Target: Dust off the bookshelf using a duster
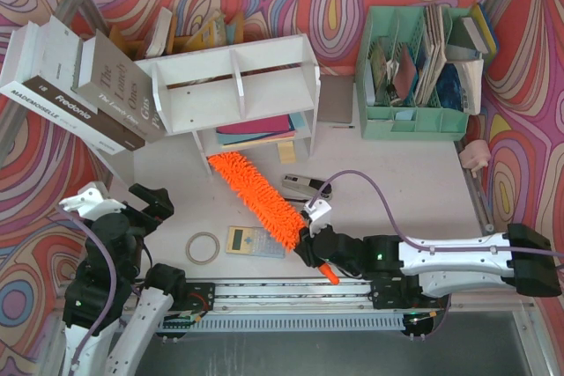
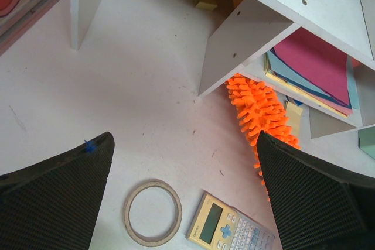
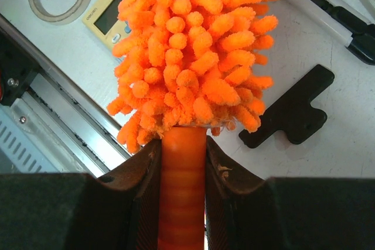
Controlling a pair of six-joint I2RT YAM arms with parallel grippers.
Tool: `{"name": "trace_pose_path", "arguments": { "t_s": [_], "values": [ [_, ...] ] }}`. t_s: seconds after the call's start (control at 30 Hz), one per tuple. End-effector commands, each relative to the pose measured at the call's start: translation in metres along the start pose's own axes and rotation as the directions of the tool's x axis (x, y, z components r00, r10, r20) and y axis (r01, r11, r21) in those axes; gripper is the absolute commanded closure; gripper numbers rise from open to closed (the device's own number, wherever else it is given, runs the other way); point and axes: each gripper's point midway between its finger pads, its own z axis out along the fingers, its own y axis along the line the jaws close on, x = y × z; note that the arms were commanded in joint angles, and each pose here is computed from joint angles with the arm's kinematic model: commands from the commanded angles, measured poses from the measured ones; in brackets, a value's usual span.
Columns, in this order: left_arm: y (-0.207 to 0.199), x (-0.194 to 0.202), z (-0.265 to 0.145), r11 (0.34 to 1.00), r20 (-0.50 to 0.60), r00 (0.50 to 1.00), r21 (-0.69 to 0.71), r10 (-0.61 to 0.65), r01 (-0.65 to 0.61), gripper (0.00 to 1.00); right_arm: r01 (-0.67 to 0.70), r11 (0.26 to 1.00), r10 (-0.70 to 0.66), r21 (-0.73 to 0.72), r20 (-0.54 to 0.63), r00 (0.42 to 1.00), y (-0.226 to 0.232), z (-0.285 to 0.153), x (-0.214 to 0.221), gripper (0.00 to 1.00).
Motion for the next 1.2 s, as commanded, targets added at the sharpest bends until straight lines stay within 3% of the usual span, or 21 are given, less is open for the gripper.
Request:
{"name": "trace_pose_path", "arguments": {
  "t_s": [0.0, 0.37, 0.6, 0.73, 1.0, 1.17],
  "values": [
    [0.003, 0.001, 0.0, 1.0, 0.012, 1.0, -0.007, -0.013, 0.013, 0.02, -0.033, 0.996, 0.04, -0.084, 0.085, 0.996, 0.027, -0.002, -0.033, 1.0],
    [0.002, 0.001, 0.001, 1.0, 0.008, 1.0, -0.006, -0.012, 0.012, 0.01, -0.246, 0.961, 0.21, 0.125, 0.246, 0.946, -0.047, -0.047, -0.045, 1.0],
    [0.002, 0.002, 0.001, 1.0, 0.007, 1.0, -0.005, -0.012, 0.012, 0.02, -0.297, 0.923, 0.237, 0.245, 0.246, 0.94, -0.078, -0.062, -0.031, 1.0],
    [0.002, 0.001, 0.001, 1.0, 0.008, 1.0, -0.005, -0.012, 0.012, 0.02, -0.283, 0.926, 0.232, 0.249, 0.214, 0.949, -0.072, -0.053, -0.025, 1.0],
    [0.002, 0.001, 0.001, 1.0, 0.008, 1.0, -0.005, -0.012, 0.012, 0.02, -0.164, 0.986, 0.161, 0.003, 0.187, 0.969, -0.005, -0.023, -0.046, 1.0],
    [0.002, 0.001, 0.0, 1.0, 0.011, 1.0, -0.005, -0.014, 0.014, 0.02, -0.172, 0.984, 0.163, 0.043, 0.172, 0.972, -0.009, -0.017, -0.04, 1.0]
  ]
}}
